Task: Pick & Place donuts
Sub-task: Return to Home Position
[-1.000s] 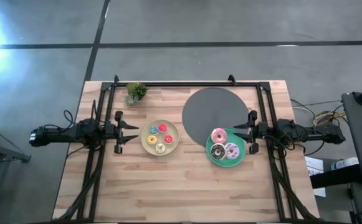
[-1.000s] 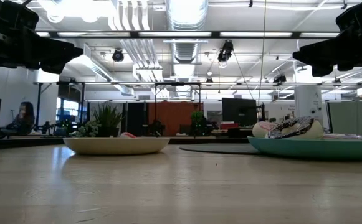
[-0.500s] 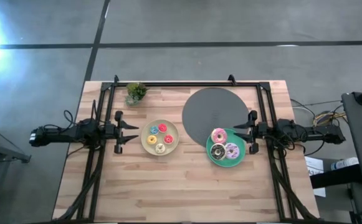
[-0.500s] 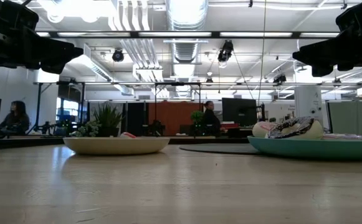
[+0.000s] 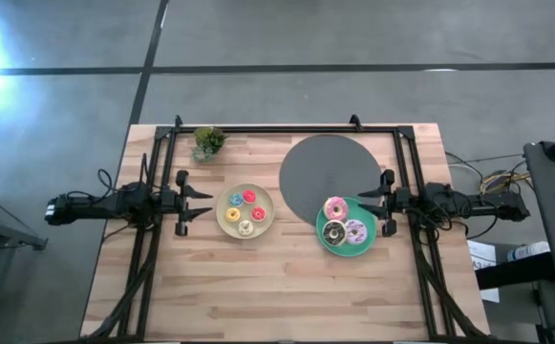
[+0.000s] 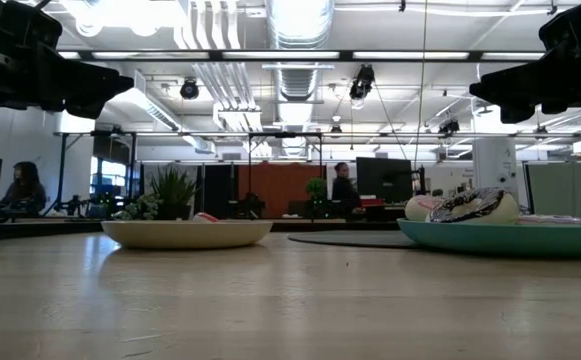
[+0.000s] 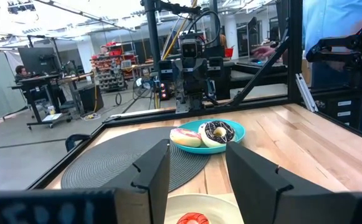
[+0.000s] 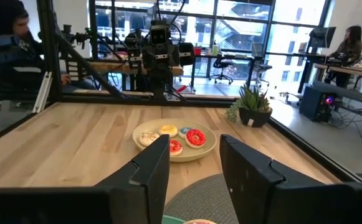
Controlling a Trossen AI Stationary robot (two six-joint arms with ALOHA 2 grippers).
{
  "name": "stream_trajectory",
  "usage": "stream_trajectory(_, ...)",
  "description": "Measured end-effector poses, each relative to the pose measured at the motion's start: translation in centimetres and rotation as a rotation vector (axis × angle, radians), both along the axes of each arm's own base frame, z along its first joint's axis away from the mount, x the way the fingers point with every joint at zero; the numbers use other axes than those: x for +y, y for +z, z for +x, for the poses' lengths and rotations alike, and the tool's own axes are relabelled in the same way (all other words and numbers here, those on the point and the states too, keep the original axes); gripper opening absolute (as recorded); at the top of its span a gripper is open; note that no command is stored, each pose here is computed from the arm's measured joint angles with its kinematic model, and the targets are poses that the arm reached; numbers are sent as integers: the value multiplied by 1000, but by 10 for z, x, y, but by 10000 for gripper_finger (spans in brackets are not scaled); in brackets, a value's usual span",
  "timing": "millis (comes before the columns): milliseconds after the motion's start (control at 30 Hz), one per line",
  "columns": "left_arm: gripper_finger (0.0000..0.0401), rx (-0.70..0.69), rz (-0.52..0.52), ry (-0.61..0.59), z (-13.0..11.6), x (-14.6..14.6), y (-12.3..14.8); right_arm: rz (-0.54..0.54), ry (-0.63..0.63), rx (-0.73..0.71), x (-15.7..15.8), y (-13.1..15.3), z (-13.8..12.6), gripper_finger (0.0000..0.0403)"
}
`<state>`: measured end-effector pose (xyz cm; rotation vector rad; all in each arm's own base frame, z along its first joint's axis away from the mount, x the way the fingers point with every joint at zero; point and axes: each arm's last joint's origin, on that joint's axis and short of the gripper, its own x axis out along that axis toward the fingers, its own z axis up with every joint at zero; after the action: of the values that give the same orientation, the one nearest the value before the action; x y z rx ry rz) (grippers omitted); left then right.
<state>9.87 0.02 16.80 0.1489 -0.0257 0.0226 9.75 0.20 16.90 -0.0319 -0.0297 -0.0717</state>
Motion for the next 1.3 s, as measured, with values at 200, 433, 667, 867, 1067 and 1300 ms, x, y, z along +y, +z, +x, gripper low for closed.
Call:
stream_trajectory(200,131,0,0,0,0,0,0,-1,0,0,0,0,0,129)
stream_trajectory(433,131,0,0,0,0,0,0,0,0,0,0,0,0,123)
stream_trajectory(667,131,0,0,0,0,0,0,0,0,0,0,0,0,132)
stream_trajectory(867,131,0,0,0,0,0,0,1,0,0,0,0,0,134)
stream_trajectory(1067,131,0,0,0,0,0,0,-2,0,0,0,0,0,126)
stream_trajectory(1300,131,-1,0,0,0,0,0,1,0,0,0,0,0,125)
